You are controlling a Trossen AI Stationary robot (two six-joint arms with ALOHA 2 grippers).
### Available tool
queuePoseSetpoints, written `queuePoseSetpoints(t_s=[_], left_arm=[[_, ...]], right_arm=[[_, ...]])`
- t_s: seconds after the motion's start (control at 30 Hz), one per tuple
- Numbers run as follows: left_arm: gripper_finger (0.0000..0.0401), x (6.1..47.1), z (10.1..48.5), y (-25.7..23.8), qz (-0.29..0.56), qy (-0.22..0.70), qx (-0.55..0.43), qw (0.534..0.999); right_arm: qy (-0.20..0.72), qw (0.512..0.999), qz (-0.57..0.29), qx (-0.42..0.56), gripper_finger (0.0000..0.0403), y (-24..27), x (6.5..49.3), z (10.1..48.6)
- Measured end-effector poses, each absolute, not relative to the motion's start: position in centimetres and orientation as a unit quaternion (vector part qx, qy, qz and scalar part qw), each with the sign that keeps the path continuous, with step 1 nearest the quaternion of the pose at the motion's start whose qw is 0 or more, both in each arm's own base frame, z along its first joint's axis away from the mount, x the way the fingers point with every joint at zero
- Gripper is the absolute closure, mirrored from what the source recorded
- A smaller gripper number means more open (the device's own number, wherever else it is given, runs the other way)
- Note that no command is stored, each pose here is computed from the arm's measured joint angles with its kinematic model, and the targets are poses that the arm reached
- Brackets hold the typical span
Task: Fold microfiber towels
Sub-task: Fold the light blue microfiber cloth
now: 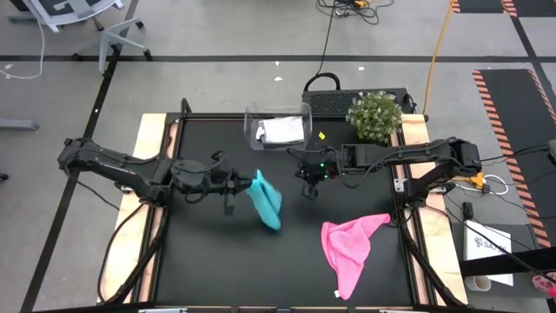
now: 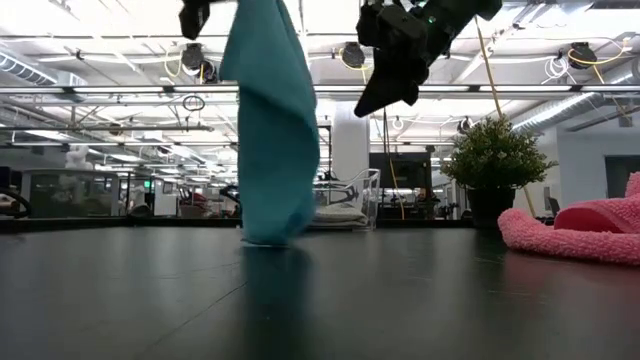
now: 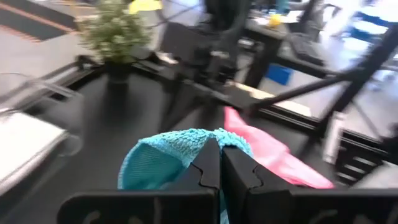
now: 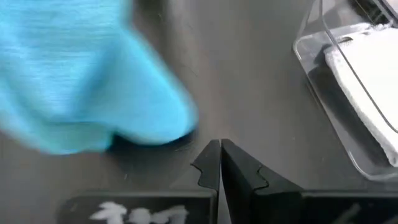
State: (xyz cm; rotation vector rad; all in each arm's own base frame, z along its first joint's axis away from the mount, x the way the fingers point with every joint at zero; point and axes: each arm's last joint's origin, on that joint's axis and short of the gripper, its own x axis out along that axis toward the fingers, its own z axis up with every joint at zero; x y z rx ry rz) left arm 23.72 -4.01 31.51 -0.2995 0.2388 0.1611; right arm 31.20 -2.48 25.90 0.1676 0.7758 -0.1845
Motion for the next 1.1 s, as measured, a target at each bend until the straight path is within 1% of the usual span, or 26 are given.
queuePoseSetpoints(t_s=[0.1, 0.3, 0.43, 0.6, 0.83, 1.1], left_arm=[[0.0399, 23.1, 31.7, -4.1, 0.077, 0.128, -0.146, 0.978], [0.0399, 23.0, 31.0, -3.8, 0.114, 0.152, -0.149, 0.970], [0.0398, 23.4, 30.5, -3.8, 0.124, 0.161, -0.149, 0.968], [0.0398, 23.6, 30.3, -3.8, 0.129, 0.164, -0.161, 0.965], [0.0398, 23.5, 30.3, -3.8, 0.131, 0.163, -0.163, 0.964], [0.0399, 23.5, 30.3, -3.8, 0.131, 0.163, -0.165, 0.964]], right_arm=[[0.367, 0.923, -0.074, 0.085, 0.0397, -2.4, 31.4, 26.1], [0.320, 0.942, -0.022, 0.103, 0.0396, -2.1, 32.1, 26.8], [0.303, 0.947, -0.021, 0.109, 0.0389, -2.1, 32.2, 26.5], [0.298, 0.947, -0.025, 0.119, 0.0370, -2.1, 32.1, 25.9], [0.293, 0.949, -0.026, 0.117, 0.0345, -2.1, 32.1, 25.9], [0.290, 0.950, -0.026, 0.117, 0.0339, -2.1, 32.2, 26.0]])
